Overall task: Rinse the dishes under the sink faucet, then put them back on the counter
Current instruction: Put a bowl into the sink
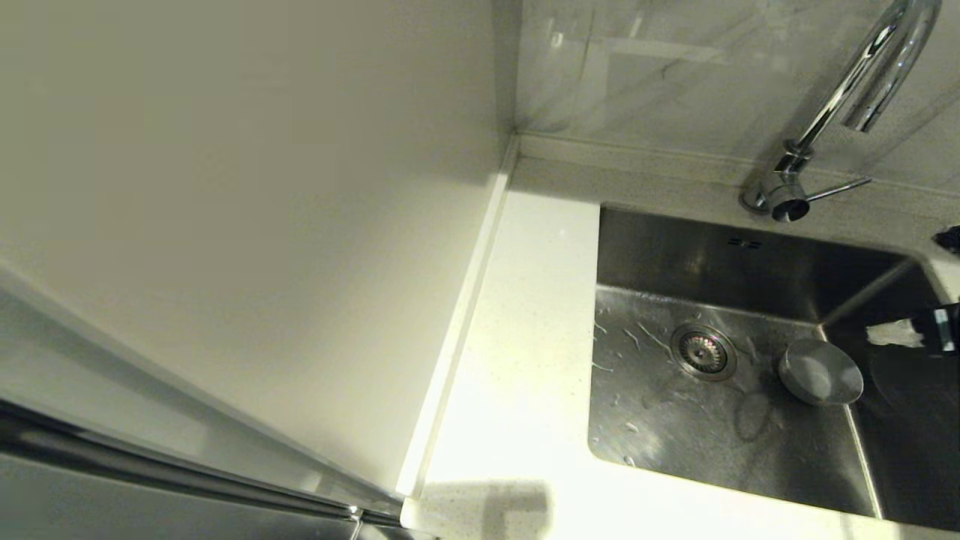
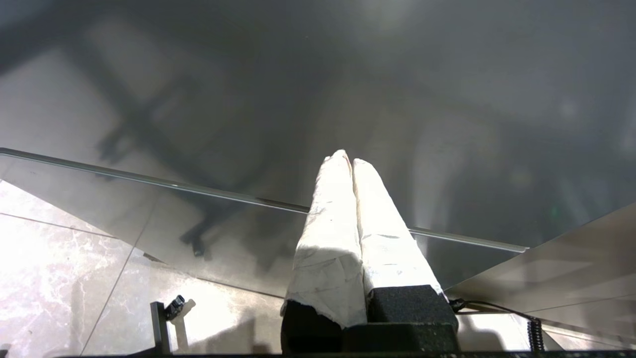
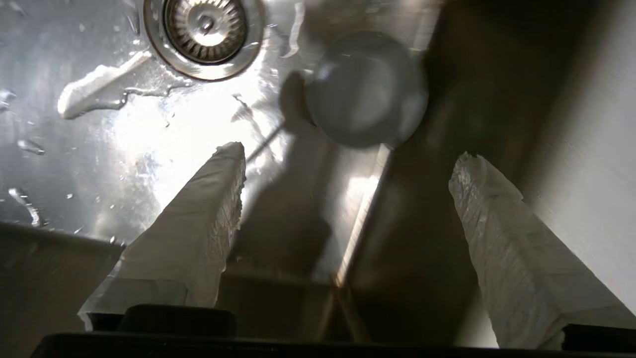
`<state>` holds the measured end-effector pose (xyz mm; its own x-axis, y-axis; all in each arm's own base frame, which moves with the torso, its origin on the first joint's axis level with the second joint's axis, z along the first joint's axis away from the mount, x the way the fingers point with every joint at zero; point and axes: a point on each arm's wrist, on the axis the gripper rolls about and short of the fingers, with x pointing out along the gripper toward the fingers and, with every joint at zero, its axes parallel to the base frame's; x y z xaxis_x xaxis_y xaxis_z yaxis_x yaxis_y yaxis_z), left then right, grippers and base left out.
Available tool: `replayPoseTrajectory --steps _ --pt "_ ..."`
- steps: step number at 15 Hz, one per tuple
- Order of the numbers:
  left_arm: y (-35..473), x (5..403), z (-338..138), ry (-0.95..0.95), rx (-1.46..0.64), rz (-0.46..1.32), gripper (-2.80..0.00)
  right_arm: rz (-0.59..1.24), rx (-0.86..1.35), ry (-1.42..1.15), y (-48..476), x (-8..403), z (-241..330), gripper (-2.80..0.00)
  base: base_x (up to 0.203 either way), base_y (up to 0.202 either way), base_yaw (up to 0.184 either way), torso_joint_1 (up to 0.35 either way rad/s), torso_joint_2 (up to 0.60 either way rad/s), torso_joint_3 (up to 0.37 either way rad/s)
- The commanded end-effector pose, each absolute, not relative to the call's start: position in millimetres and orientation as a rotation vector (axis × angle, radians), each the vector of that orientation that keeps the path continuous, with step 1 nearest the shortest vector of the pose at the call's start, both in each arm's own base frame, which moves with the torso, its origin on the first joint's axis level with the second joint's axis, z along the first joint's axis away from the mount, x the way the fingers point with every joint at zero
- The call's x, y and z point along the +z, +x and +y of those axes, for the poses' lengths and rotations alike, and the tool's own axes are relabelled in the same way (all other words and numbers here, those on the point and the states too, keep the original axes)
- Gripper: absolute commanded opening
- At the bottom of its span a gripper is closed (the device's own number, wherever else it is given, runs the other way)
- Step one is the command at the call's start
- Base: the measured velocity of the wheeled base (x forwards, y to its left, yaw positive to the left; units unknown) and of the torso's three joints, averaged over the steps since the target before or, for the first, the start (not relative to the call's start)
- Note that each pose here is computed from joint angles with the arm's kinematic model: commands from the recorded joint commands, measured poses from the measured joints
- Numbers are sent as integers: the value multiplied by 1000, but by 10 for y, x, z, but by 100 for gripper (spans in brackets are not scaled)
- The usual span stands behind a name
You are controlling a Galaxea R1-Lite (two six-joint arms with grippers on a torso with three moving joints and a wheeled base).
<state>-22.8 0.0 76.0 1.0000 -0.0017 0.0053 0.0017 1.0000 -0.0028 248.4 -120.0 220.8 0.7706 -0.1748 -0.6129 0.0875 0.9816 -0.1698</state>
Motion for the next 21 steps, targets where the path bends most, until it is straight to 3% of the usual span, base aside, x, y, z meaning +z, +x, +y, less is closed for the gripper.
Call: replayPoseTrajectory --steps 1,6,9,16,21 --pt "-226 755 0 -3 -2 -4 -280 528 -258 -166 1819 2608 -1050 0 0 0 0 0 0 0" --pt "-226 753 0 -3 -2 -3 -280 525 -712 -32 1255 2690 -1510 0 0 0 0 0 0 0" --pt "-226 753 0 -3 -2 -3 -280 590 -826 32 1224 2564 -1759 0 0 0 0 0 0 0" --pt "-226 753 0 -3 -2 -3 -280 845 -778 144 1062 2329 -1612 0 0 0 0 0 0 0" --pt "-226 753 0 -3 -2 -3 -280 846 -633 261 1105 2208 -1677 0 0 0 0 0 0 0"
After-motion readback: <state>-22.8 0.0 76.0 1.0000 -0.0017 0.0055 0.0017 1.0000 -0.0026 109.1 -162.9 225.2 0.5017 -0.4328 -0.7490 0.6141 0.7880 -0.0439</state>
